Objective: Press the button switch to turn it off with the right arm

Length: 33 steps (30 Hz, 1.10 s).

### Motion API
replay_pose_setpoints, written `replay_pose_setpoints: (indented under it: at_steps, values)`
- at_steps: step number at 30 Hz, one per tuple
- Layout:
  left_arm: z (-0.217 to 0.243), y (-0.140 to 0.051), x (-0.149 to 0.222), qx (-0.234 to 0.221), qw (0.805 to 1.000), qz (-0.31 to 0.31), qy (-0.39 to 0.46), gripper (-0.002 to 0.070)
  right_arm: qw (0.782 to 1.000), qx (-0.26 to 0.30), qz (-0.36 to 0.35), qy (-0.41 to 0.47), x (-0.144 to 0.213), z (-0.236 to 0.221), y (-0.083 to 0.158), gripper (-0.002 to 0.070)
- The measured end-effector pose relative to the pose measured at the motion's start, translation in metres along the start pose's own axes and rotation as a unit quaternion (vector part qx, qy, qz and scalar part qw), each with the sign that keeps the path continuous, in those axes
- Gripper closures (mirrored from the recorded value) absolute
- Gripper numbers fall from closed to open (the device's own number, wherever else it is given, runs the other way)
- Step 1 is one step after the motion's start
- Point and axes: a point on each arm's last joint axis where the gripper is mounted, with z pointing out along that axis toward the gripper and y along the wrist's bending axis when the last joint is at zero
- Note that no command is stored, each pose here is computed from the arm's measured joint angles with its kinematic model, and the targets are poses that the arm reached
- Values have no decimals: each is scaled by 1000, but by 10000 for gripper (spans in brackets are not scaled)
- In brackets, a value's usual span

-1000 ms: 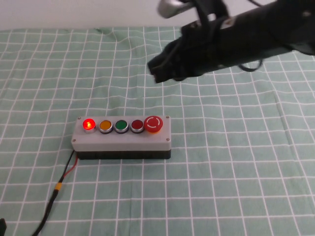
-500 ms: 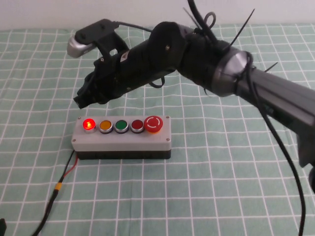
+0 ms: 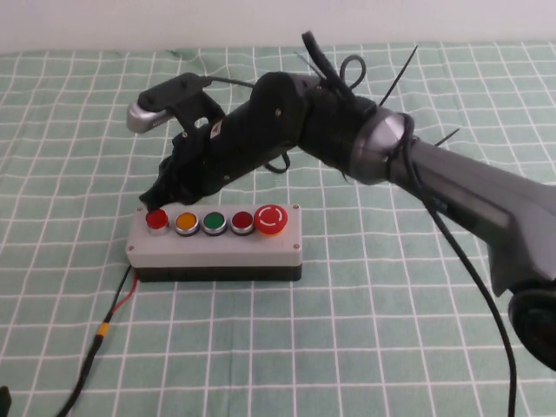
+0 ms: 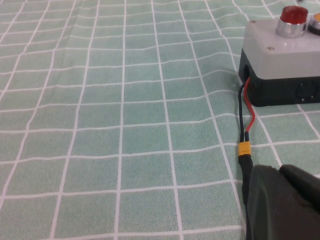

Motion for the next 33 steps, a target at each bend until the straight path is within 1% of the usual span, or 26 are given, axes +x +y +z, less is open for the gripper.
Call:
replay_pose_setpoints:
  at_steps: [3, 5, 7, 10, 12, 14, 16, 20, 24, 29, 33]
  values:
    - [0, 0, 0, 0, 1000, 0, 0, 678, 999, 16, -39, -23, -24, -38, 10, 692]
    - [0, 0, 0, 0, 1000, 0, 0, 678, 997, 25, -61, -48, -43, -75, 21, 692]
    - [0, 0, 0, 0, 1000, 0, 0, 678, 994, 41, -73, -70, -59, -121, 36, 692]
    - [0, 0, 0, 0, 1000, 0, 0, 678, 990, 84, -81, -78, -68, -185, 51, 692]
    - [0, 0, 0, 0, 1000, 0, 0, 678, 986, 117, -84, -83, -69, -225, 58, 692]
    - [0, 0, 0, 0, 1000, 0, 0, 678, 983, 138, -87, -86, -67, -256, 66, 692]
    - [0, 0, 0, 0, 1000, 0, 0, 678, 980, 150, -90, -93, -63, -289, 75, 692]
    - [0, 0, 0, 0, 1000, 0, 0, 678, 978, 147, -92, -111, -52, -342, 95, 692]
    - [0, 0, 0, 0, 1000, 0, 0, 678, 977, 148, -94, -120, -33, -378, 109, 692]
    - [0, 0, 0, 0, 1000, 0, 0, 678, 977, 161, -92, -104, 7, -402, 115, 692]
    - [0, 0, 0, 0, 1000, 0, 0, 678, 978, 158, -77, -114, 55, -419, 121, 692]
